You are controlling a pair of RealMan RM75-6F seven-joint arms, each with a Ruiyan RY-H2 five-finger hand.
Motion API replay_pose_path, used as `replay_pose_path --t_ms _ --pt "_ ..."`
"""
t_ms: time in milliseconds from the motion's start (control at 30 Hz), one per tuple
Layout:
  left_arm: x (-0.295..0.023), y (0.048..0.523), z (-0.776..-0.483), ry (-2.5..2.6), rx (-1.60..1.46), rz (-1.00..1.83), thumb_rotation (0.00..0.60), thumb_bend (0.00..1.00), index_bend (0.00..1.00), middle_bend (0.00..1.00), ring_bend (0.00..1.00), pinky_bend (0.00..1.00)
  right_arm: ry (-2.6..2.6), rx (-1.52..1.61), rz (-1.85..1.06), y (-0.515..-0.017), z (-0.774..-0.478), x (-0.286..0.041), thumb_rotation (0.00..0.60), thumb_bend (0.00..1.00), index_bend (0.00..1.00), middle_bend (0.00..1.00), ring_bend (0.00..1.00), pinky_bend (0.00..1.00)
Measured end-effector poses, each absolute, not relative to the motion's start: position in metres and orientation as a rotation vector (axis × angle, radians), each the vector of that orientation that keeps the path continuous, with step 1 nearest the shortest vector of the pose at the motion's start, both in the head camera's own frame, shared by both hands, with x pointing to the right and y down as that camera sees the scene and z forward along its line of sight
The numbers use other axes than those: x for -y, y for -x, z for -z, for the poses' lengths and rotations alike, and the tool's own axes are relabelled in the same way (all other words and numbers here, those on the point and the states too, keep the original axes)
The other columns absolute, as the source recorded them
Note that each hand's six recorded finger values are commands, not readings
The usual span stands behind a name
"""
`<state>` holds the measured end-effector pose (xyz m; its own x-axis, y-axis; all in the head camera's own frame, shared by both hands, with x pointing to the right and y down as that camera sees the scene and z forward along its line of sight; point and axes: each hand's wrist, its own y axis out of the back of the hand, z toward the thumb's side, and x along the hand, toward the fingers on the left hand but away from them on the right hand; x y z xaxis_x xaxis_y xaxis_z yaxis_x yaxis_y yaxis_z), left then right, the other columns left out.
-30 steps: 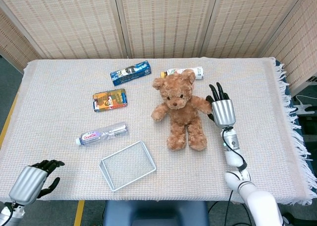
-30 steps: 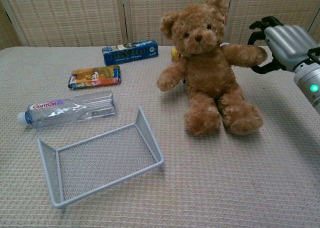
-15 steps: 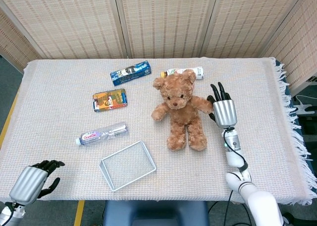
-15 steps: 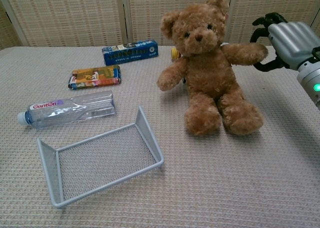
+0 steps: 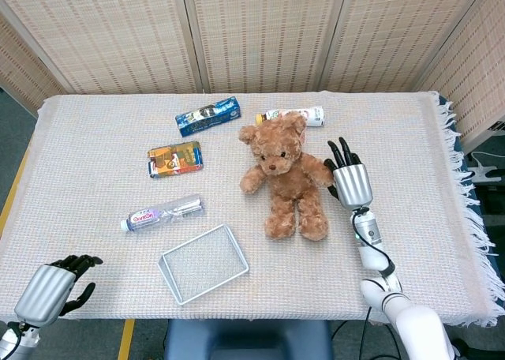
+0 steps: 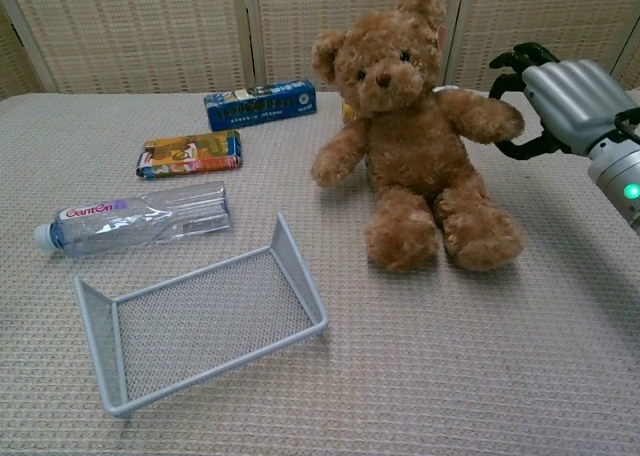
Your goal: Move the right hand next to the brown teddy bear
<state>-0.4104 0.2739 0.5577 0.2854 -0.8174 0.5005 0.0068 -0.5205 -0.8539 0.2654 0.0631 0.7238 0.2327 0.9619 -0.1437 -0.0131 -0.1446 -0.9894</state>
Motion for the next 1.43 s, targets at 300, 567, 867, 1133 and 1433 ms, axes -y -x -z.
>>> replay_pose_path --t_ms 300,567,867,1133,1433 --pt "-0.274 0.409 -0.559 1.771 -0.731 1.327 0.600 0.38 0.33 0.39 0.40 0.66 1.444 1.012 -1.120 -0.272 -0.718 -0.058 0.600 0.24 0.43 0.12 0.01 0.36" --pt "-0.274 0.410 -0.559 1.768 -0.736 1.332 0.600 0.38 0.33 0.39 0.40 0.66 1.452 1.018 -1.126 -0.276 -0.718 -0.059 0.600 0.24 0.34 0.12 0.01 0.36" --pt "-0.274 0.412 -0.559 1.767 -0.735 1.330 0.600 0.38 0.33 0.39 0.40 0.66 1.566 1.075 -1.096 -0.294 -0.707 -0.072 0.600 0.22 0.00 0.00 0.00 0.18" --pt "-0.273 0.412 -0.561 1.771 -0.732 1.343 0.600 0.39 0.33 0.39 0.40 0.66 1.713 1.032 -1.215 -0.327 -0.661 -0.128 0.600 0.23 0.00 0.00 0.00 0.18" --pt "-0.274 0.408 -0.560 1.761 -0.724 1.337 0.600 0.38 0.33 0.40 0.40 0.66 1.577 0.923 -1.543 -0.412 -0.580 -0.214 0.600 0.22 0.00 0.00 0.00 0.18"
